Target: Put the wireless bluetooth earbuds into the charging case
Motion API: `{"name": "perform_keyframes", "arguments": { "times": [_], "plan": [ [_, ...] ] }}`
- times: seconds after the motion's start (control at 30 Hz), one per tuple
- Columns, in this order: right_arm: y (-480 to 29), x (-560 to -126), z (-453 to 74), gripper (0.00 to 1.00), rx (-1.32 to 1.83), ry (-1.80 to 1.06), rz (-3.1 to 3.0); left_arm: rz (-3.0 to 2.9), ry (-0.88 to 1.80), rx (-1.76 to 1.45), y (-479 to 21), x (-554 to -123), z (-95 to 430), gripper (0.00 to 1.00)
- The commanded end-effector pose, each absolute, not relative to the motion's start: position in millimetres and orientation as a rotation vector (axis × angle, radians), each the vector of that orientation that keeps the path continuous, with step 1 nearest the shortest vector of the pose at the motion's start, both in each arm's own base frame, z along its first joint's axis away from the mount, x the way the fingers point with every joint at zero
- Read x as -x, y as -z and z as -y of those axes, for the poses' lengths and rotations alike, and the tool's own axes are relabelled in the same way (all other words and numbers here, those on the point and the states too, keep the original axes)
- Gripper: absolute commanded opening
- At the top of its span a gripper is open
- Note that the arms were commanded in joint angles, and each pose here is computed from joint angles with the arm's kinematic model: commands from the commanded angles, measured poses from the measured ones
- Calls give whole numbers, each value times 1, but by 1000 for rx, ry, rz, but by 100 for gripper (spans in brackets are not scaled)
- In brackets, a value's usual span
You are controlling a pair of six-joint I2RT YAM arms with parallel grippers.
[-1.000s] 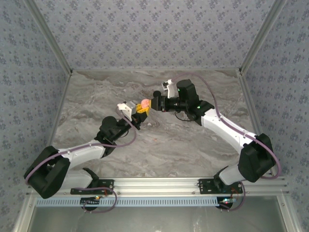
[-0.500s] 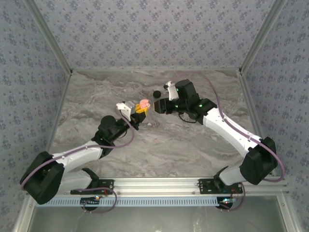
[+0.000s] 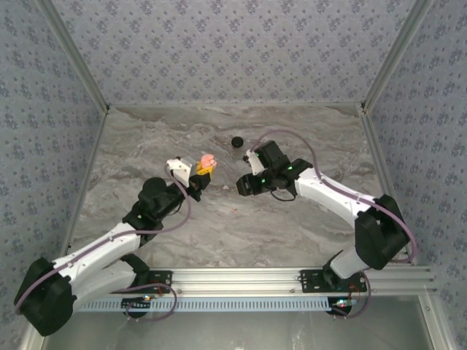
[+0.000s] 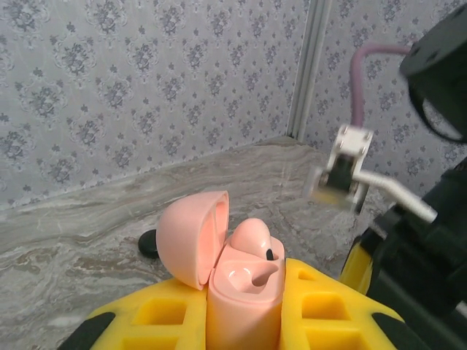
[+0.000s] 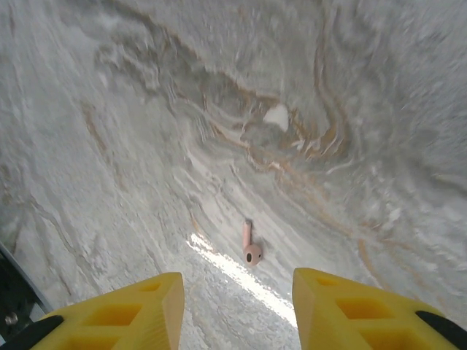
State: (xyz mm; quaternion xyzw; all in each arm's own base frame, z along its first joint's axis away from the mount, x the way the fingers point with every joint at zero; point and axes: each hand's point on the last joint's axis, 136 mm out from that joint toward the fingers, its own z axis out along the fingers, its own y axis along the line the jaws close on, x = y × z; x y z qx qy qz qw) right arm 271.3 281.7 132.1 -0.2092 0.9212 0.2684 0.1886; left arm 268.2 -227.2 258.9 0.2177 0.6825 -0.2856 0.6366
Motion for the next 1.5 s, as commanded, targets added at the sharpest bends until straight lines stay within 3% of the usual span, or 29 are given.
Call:
{"name": "perform_keyframes", "arguments": {
  "times": [0.0,0.33,0.8,1.47],
  "plan": [
    [-111,-255,-293,43,666,-772,-2646,-1588,612,-505,-253,-263,219,5],
    [-67,-238,-311,42,750,-700,-2755,-1593,599,-483,-250,-255,208,5],
    [-29,-244,-309,31,733,-563,-2840,-1594,604,-481,-250,-254,208,5],
    [-27,-272,-273,31,807,-127,-2835,-1592,601,-474,-249,-255,207,6]
  ]
}}
